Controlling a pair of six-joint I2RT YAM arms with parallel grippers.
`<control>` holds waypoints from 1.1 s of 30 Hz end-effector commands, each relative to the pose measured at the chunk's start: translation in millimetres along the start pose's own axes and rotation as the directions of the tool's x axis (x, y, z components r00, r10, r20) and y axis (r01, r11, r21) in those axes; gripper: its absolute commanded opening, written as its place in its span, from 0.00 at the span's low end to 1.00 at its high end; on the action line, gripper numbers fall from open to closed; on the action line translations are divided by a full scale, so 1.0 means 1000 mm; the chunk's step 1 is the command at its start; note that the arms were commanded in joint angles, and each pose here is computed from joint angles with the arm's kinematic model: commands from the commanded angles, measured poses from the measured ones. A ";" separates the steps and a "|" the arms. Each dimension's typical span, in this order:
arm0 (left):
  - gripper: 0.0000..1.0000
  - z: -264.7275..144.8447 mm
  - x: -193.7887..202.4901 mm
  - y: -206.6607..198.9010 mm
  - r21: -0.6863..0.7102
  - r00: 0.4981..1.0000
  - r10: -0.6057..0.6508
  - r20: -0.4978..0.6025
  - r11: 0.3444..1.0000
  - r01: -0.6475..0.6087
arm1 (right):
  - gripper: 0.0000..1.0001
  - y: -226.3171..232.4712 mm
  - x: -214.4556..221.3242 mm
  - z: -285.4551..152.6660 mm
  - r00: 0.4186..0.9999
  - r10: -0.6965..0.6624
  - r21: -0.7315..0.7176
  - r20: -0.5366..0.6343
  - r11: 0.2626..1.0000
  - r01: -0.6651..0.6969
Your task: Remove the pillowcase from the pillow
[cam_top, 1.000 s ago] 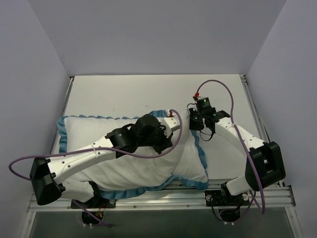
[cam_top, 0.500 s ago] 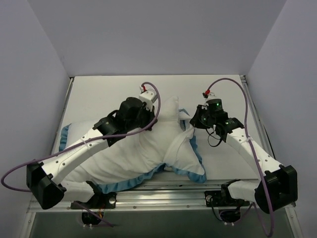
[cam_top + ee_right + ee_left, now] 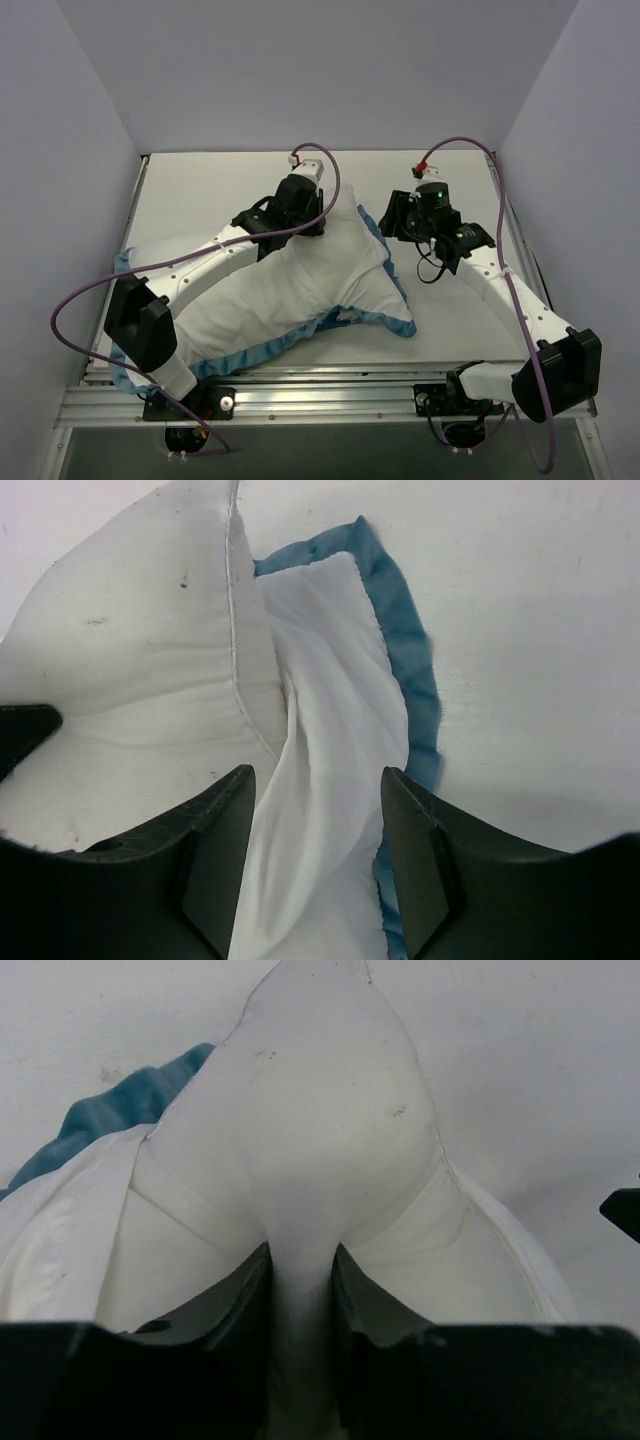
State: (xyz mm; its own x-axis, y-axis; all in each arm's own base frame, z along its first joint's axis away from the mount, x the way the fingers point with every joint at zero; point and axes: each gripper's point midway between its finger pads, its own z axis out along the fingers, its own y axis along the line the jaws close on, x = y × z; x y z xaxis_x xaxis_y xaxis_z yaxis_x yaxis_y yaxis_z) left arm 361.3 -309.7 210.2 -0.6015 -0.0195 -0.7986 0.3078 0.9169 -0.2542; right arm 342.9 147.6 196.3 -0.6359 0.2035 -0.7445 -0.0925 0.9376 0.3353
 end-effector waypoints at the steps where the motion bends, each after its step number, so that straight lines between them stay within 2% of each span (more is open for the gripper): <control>1: 0.37 -0.012 -0.030 -0.014 0.053 0.994 -0.082 0.071 0.995 0.079 | 0.50 -0.003 -0.020 -0.017 0.997 -0.004 0.072 0.073 0.997 -0.001; 3: 0.60 -0.026 -0.032 -0.026 0.105 0.995 -0.071 0.074 0.992 0.063 | 0.53 -0.002 -0.015 -0.025 0.997 0.001 0.079 0.081 0.997 -0.008; 4: 0.76 -0.032 -0.032 -0.031 0.119 0.996 -0.052 0.078 0.992 0.042 | 0.54 -0.002 -0.012 -0.027 0.997 0.006 0.079 0.082 0.997 -0.012; 6: 0.87 -0.050 -0.035 -0.036 0.113 0.994 0.034 0.100 0.993 -0.046 | 0.56 -0.001 0.000 -0.032 0.997 0.022 0.073 0.077 0.997 -0.027; 7: 0.90 -0.061 -0.032 -0.051 0.135 0.990 0.091 0.110 0.985 -0.106 | 0.57 -0.002 0.005 -0.034 0.997 0.029 0.073 0.073 0.997 -0.034; 8: 0.93 -0.067 -0.025 -0.052 0.125 0.977 0.188 0.104 0.972 -0.200 | 0.60 -0.001 0.007 -0.038 0.996 0.036 0.069 0.084 0.997 -0.042; 11: 0.94 -0.081 -0.007 -0.061 0.103 0.932 0.349 0.102 0.928 -0.359 | 0.64 0.002 0.022 -0.047 0.994 0.073 0.052 0.086 0.996 -0.078; 15: 0.93 -0.076 0.022 -0.053 0.122 0.912 0.409 0.037 0.903 -0.411 | 0.64 0.006 0.039 -0.054 0.989 0.121 0.028 0.086 0.992 -0.124; 20: 0.92 -0.056 0.047 -0.048 0.121 0.908 0.416 -0.036 0.904 -0.410 | 0.64 0.011 0.057 -0.055 0.980 0.185 -0.003 0.069 0.983 -0.185; 23: 0.89 -0.039 0.058 -0.039 0.109 0.919 0.387 -0.079 0.920 -0.378 | 0.64 0.017 0.060 -0.053 0.977 0.202 -0.021 0.066 0.979 -0.201; 27: 0.75 -0.021 0.068 -0.034 0.132 0.932 0.344 -0.114 0.935 -0.329 | 0.65 0.032 0.065 -0.047 0.982 0.187 -0.048 0.041 0.982 -0.185; 28: 0.63 -0.019 0.071 -0.033 0.136 0.934 0.336 -0.121 0.938 -0.319 | 0.65 0.036 0.066 -0.046 0.983 0.182 -0.054 0.030 0.982 -0.180; 31: 0.39 -0.017 0.071 -0.035 0.148 0.943 0.312 -0.118 0.944 -0.294 | 0.65 0.050 0.071 -0.043 0.987 0.160 -0.061 0.011 0.985 -0.159; 32: 0.23 -0.017 0.072 -0.036 0.149 0.945 0.305 -0.120 0.947 -0.286 | 0.65 0.052 0.074 -0.040 0.989 0.149 -0.051 0.006 0.988 -0.149; 33: 0.18 -0.017 0.072 -0.036 0.153 0.946 0.300 -0.120 0.947 -0.281 | 0.64 0.056 0.074 -0.041 0.990 0.140 -0.040 0.019 0.989 -0.139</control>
State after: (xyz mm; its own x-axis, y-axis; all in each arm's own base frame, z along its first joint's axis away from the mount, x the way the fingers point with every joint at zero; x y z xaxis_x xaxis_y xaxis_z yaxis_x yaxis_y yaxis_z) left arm 298.9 -333.7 180.3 -0.5367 0.3140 -0.7831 0.5673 0.8213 -0.0595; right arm 249.6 193.0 162.5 -0.6818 0.3033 -0.6657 -0.0416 0.8925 0.4492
